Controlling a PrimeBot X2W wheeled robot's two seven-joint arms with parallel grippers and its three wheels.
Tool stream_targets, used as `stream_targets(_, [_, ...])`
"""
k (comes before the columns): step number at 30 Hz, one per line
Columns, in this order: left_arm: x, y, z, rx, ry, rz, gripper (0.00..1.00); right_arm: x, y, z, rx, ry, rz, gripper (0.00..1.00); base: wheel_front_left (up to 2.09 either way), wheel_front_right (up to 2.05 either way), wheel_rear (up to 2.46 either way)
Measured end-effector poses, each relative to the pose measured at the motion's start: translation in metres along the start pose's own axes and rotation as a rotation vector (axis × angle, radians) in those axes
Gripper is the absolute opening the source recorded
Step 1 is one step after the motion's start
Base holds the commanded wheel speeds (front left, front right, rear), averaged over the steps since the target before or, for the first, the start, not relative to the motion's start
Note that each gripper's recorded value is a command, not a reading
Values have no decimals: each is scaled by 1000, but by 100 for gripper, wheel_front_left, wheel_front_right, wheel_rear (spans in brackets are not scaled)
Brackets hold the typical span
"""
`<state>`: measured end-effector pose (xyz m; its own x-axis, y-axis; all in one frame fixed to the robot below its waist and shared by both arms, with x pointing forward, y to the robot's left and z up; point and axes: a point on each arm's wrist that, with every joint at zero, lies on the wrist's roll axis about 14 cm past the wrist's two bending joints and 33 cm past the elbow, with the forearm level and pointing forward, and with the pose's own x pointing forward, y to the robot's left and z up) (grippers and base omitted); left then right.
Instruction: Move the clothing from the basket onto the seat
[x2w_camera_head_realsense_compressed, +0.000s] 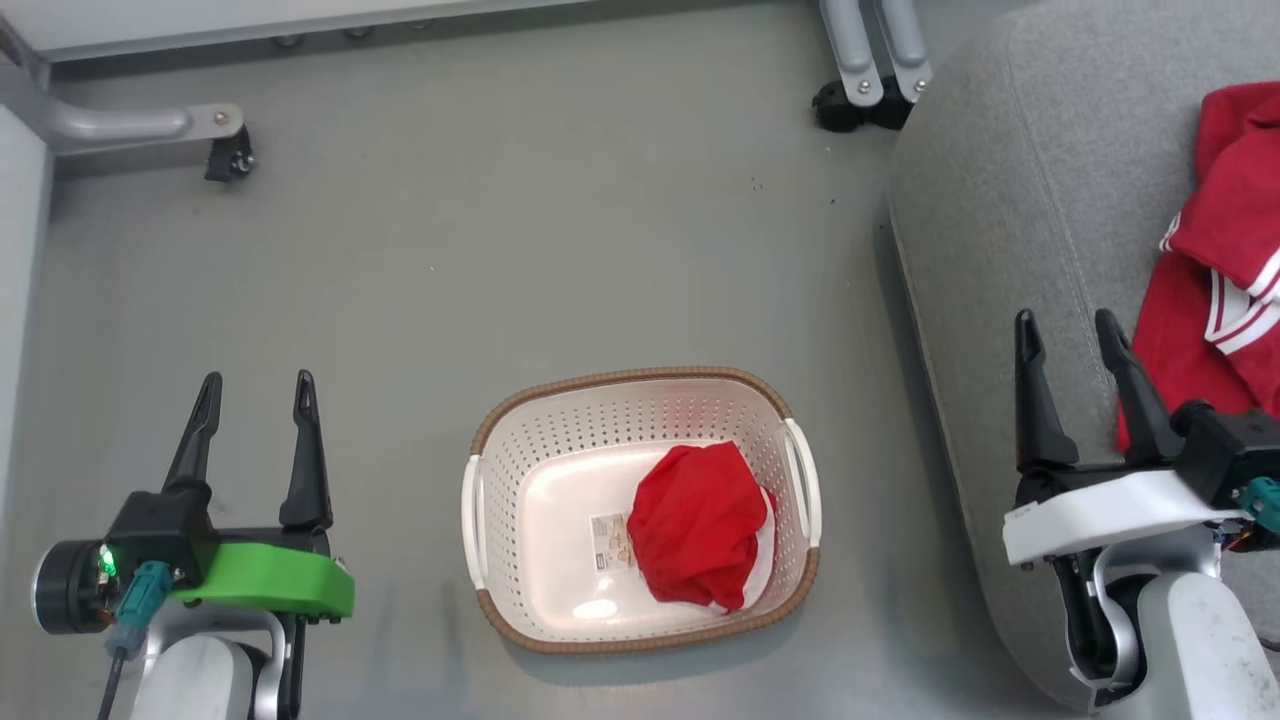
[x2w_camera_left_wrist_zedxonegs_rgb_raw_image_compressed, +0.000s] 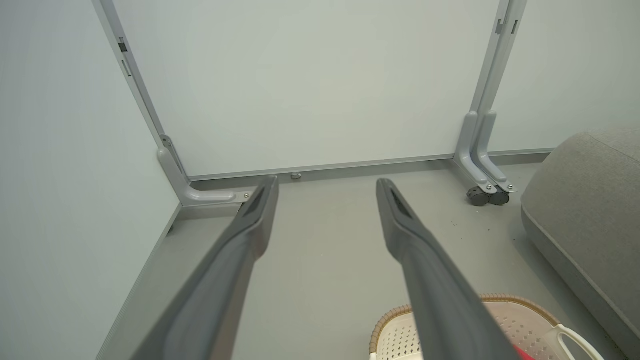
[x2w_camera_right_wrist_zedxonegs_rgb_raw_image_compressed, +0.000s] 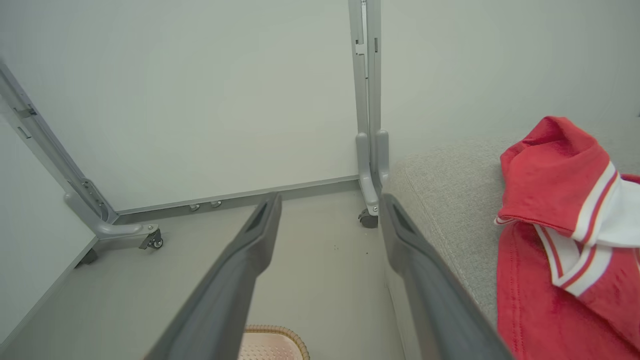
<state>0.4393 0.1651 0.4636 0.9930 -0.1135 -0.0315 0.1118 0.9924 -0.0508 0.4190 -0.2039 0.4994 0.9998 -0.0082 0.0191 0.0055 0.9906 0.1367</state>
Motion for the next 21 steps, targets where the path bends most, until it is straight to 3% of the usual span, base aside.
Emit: stream_targets(21, [-65, 8, 21, 22, -43, 51, 100, -49, 36, 29, -46, -1, 104, 100, 0, 0, 0])
